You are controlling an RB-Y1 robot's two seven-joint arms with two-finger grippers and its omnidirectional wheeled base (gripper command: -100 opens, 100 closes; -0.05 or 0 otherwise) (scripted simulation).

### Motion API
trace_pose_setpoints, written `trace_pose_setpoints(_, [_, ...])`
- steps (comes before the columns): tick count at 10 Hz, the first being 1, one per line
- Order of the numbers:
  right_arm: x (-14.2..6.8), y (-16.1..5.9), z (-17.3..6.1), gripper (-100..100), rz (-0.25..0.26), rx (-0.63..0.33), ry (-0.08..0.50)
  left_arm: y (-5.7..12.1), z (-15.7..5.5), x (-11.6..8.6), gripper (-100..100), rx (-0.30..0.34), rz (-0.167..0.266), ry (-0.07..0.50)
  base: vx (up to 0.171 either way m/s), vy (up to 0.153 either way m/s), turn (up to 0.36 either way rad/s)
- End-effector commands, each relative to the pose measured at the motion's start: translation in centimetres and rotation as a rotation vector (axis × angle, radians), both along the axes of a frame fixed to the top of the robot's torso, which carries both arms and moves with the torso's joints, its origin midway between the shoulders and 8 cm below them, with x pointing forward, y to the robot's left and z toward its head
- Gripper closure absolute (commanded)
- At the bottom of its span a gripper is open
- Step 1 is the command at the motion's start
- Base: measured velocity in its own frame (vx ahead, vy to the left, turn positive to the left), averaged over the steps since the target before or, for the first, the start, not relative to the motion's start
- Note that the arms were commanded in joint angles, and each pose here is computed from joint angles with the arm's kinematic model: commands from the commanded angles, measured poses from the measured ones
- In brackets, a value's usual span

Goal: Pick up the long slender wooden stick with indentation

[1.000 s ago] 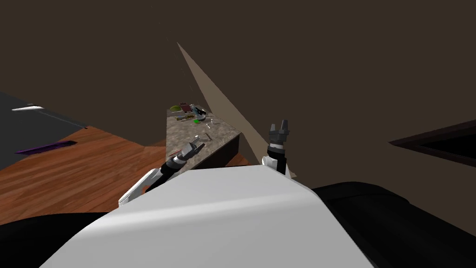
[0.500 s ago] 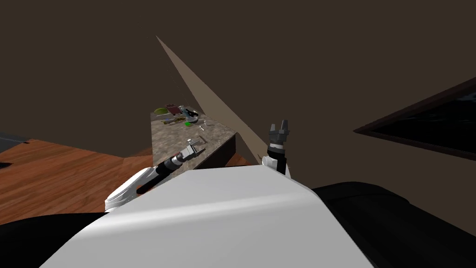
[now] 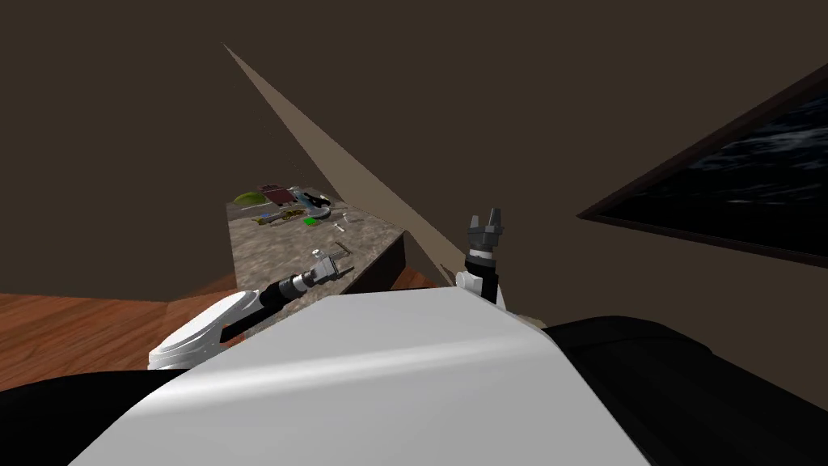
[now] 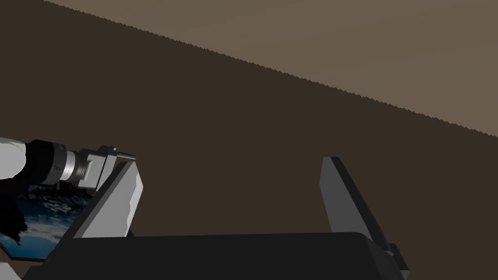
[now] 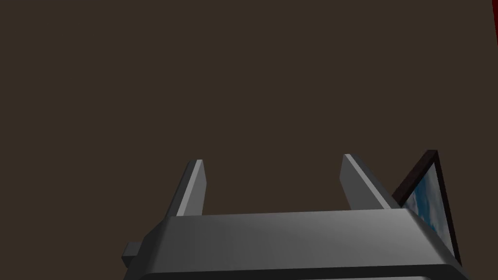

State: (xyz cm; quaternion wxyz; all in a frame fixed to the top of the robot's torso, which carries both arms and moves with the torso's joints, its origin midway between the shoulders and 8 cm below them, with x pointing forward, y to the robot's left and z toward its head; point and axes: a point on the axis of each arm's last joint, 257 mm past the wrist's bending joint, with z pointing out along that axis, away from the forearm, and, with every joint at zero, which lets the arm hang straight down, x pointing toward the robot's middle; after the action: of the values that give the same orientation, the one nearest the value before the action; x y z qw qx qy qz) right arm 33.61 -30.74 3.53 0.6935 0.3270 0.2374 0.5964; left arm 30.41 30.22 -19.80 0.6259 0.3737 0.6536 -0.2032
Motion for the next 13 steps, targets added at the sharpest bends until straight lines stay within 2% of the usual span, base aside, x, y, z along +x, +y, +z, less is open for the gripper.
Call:
trace_pose_setpoints(1, [0.0, 0.0, 0.0, 0, 0.000, 0.000, 0.000, 1.6, -1.8, -0.6, -100, 0.102, -0.027, 0.019, 0.010, 0.011, -0.273])
trace_pose_setpoints(2, [0.0, 0.0, 0.0, 0, 0.000, 0.000, 0.000, 1.6, -2.2, -0.7, -100, 0.123, -0.032, 0.024, 0.011, 0.017, -0.184])
trace_pose_setpoints(3, [0.0, 0.0, 0.0, 0, 0.000, 0.000, 0.000, 3.2, -3.4, -1.3, -100, 0.200, -0.055, 0.041, 0.014, 0.013, -0.267])
trace_pose_setpoints(4, [0.0, 0.0, 0.0, 0, 0.000, 0.000, 0.000, 3.3, -3.9, -1.5, -100, 0.221, -0.061, 0.047, 0.013, 0.018, -0.168])
trace_pose_setpoints(5, [0.0, 0.0, 0.0, 0, 0.000, 0.000, 0.000, 4.9, -4.9, -2.1, -100, 0.295, -0.083, 0.066, 0.015, 0.019, -0.303])
trace_pose_setpoints(6, [0.0, 0.0, 0.0, 0, 0.000, 0.000, 0.000, 5.0, -5.4, -2.3, -100, 0.317, -0.090, 0.072, 0.011, 0.025, -0.148])
trace_pose_setpoints(7, [0.0, 0.0, 0.0, 0, 0.000, 0.000, 0.000, 6.8, -6.4, -3.0, -100, 0.388, -0.113, 0.094, 0.019, 0.019, -0.310])
trace_pose_setpoints(8, [0.0, 0.0, 0.0, 0, 0.000, 0.000, 0.000, 6.9, -6.8, -3.2, -100, 0.408, -0.119, 0.101, 0.015, 0.023, -0.136])
trace_pose_setpoints(9, [0.0, 0.0, 0.0, 0, 0.000, 0.000, 0.000, 8.8, -7.7, -4.0, -100, 0.477, -0.144, 0.125, 0.015, 0.019, -0.194])
trace_pose_setpoints(10, [0.0, 0.0, 0.0, 0, 0.000, 0.000, 0.000, 9.0, -8.1, -4.2, -100, 0.495, -0.150, 0.131, 0.011, 0.020, -0.175])
trace_pose_setpoints(11, [0.0, 0.0, 0.0, 0, 0.000, 0.000, 0.000, 10.8, -8.9, -5.0, -100, 0.562, -0.175, 0.158, 0.020, 0.024, -0.301])
trace_pose_setpoints(12, [0.0, 0.0, 0.0, 0, 0.000, 0.000, 0.000, 11.0, -9.2, -5.2, -100, 0.577, -0.180, 0.164, 0.016, 0.029, -0.131])
trace_pose_setpoints(13, [0.0, 0.0, 0.0, 0, 0.000, 0.000, 0.000, 12.9, -9.9, -6.2, -100, 0.641, -0.206, 0.193, 0.018, 0.021, -0.282])
